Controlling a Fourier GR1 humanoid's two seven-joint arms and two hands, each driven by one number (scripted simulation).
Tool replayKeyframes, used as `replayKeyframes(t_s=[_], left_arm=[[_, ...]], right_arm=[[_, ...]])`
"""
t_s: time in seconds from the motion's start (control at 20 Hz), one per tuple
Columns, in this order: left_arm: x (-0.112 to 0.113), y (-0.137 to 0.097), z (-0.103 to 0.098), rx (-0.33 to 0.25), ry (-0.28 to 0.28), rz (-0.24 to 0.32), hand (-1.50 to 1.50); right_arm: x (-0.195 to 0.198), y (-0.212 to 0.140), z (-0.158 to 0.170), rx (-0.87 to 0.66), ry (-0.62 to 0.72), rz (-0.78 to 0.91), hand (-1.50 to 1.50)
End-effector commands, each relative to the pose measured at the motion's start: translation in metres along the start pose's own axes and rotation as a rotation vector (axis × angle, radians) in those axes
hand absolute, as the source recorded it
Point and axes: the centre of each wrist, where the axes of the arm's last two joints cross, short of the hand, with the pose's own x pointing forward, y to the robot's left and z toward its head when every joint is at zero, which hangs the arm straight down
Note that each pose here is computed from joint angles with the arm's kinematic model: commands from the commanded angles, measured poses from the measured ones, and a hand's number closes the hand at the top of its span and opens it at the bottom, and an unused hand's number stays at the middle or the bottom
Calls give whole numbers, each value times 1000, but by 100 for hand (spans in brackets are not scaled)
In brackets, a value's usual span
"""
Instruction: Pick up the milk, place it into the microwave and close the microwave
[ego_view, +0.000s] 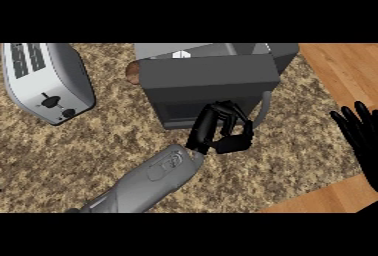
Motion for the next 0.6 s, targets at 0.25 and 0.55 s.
replayKeyframes(t_s=[0.25,0.55], left_arm=[[28,19,-37,149,-75,123,150],[25,24,-43,173,-80,142,150]], right_arm=[[11,0,-11,54,-11,-34,-150],[22,-4,-19,76,-23,-22,-150]])
